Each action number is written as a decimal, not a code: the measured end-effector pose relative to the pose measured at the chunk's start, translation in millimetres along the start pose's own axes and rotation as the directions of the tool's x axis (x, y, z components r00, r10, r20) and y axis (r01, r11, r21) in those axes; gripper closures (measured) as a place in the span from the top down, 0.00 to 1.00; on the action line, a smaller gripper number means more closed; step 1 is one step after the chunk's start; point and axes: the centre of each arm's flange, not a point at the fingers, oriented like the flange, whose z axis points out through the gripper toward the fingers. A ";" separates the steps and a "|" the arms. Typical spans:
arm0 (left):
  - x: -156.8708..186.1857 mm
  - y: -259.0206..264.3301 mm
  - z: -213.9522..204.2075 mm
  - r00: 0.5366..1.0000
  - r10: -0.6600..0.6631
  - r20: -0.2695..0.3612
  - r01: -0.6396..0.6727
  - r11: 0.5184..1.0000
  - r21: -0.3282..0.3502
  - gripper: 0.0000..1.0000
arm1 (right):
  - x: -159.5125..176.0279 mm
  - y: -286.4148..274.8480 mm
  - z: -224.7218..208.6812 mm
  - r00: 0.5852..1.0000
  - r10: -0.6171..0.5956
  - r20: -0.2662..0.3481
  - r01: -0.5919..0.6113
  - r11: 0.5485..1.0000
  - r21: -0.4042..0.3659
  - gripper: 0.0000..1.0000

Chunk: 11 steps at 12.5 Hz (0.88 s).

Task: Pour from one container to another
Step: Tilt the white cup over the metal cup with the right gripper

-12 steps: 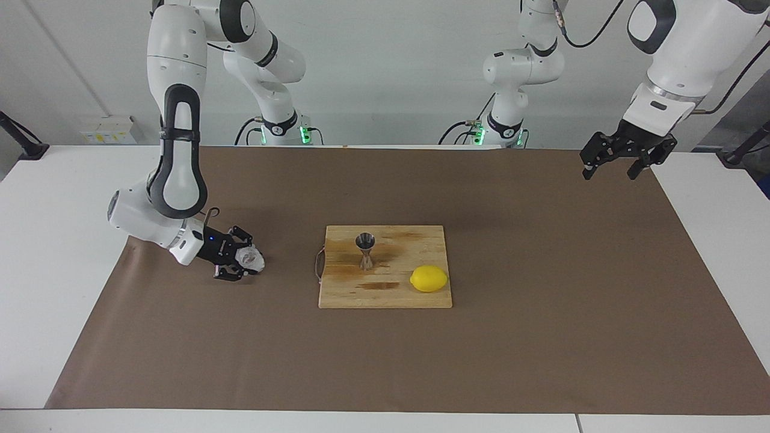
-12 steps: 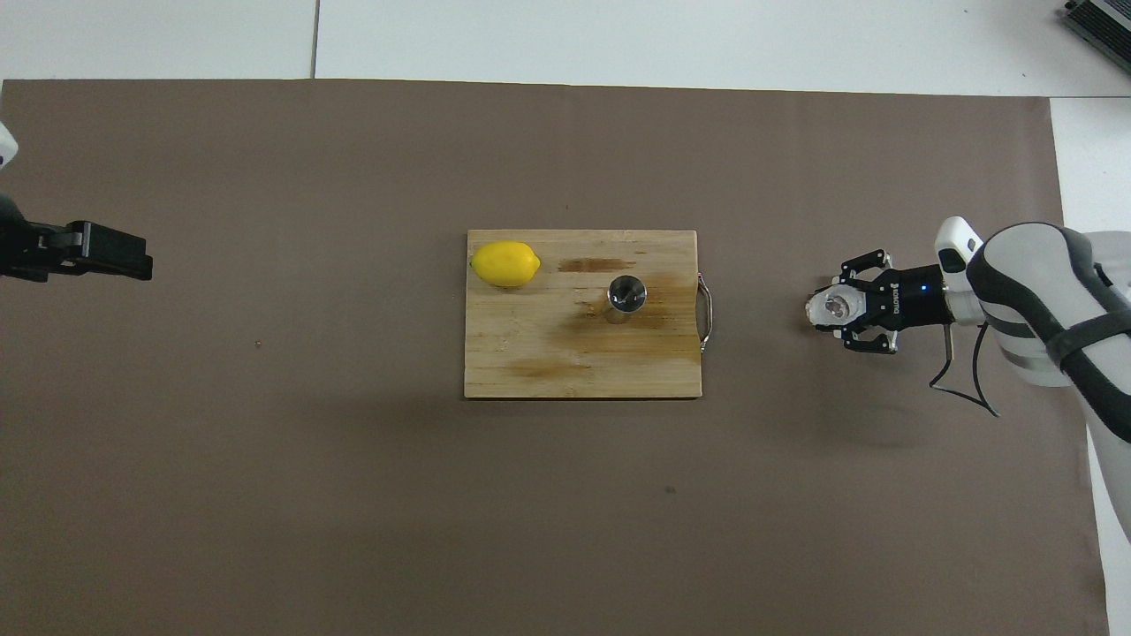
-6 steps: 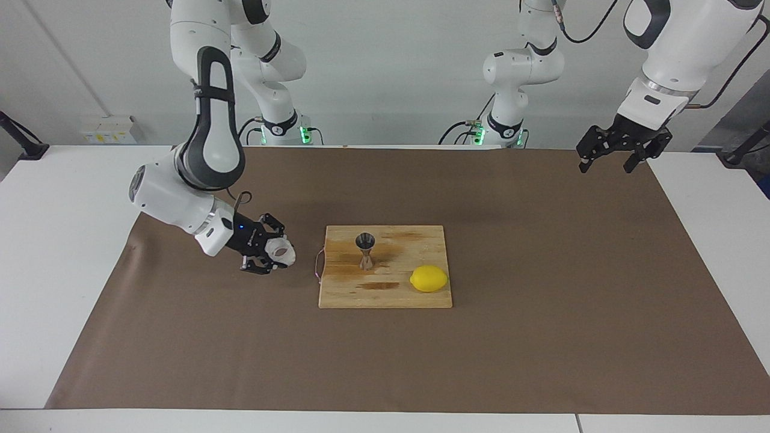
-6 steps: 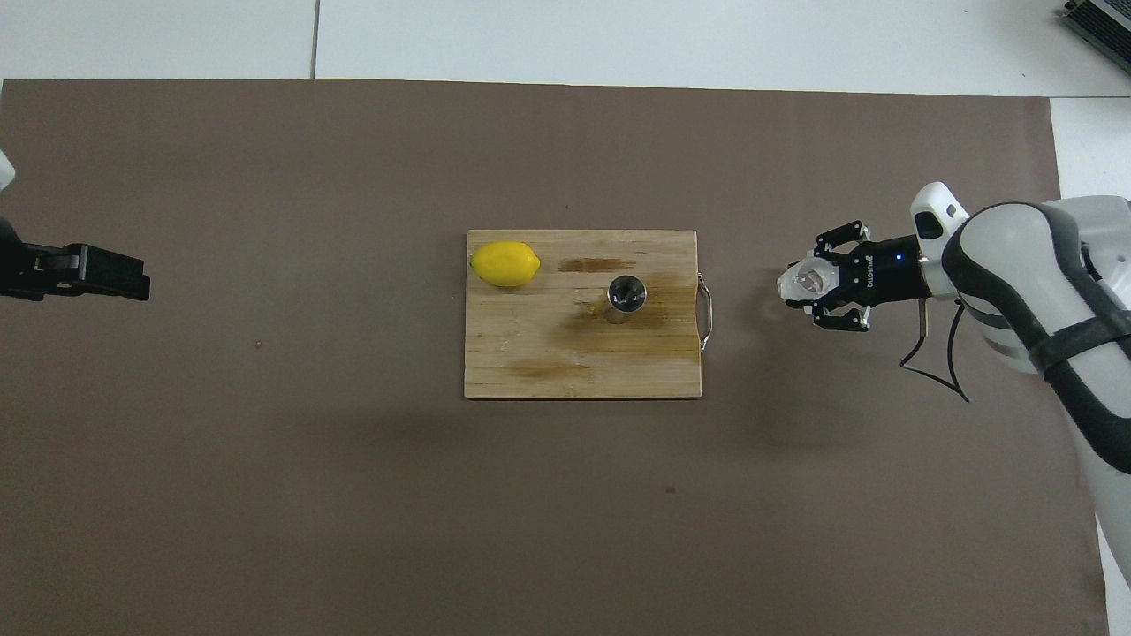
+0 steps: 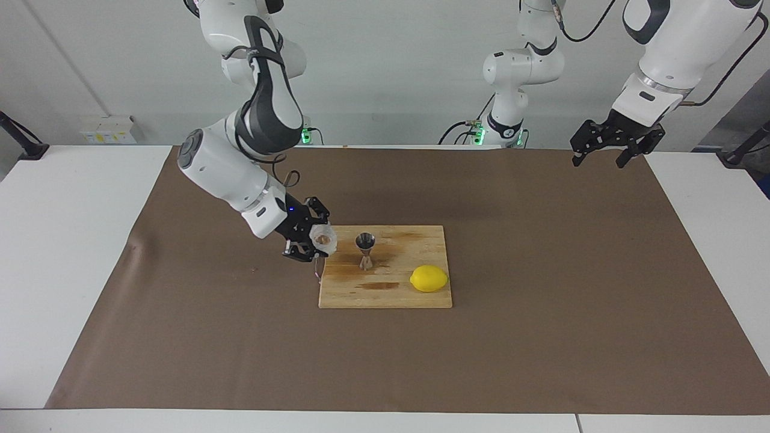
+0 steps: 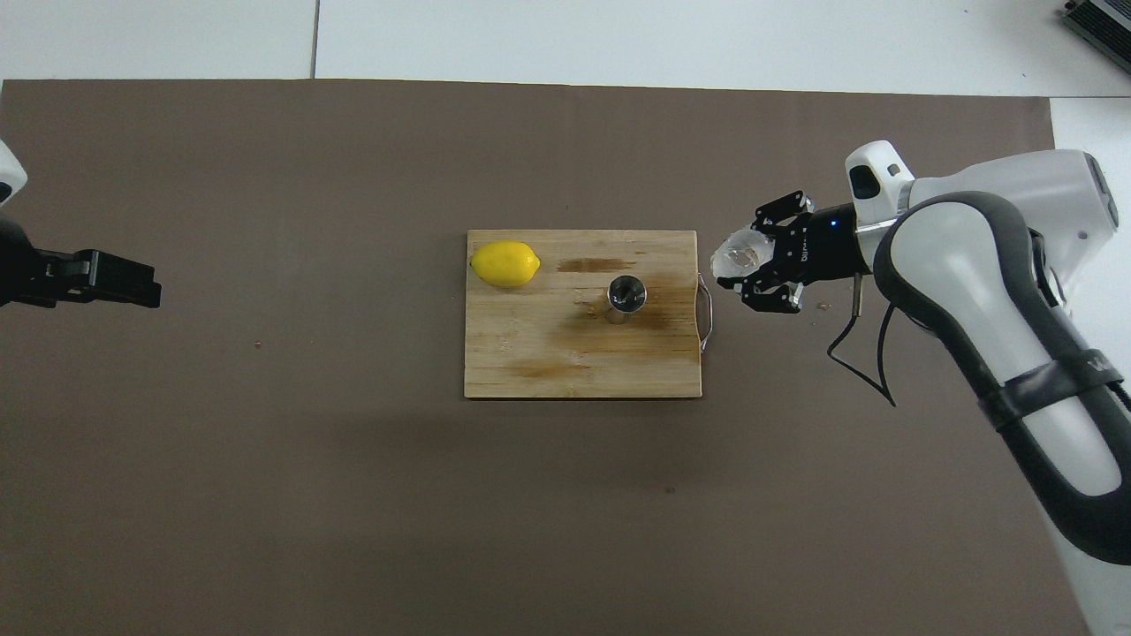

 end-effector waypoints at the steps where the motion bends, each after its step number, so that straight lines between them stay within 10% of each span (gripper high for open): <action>1: -0.4 0.0 0.6 1.000 0.002 0.004 -0.002 1.000 0.000 1.00 | 14.5 -8.6 8.7 0.999 -0.023 0.046 0.024 0.999 -0.021 0.51; 11: -1.0 -5.3 0.9 1.000 -0.006 0.009 0.006 1.000 -0.001 1.00 | 47.8 -39.6 40.6 0.908 -0.210 0.363 0.250 0.966 -0.065 0.51</action>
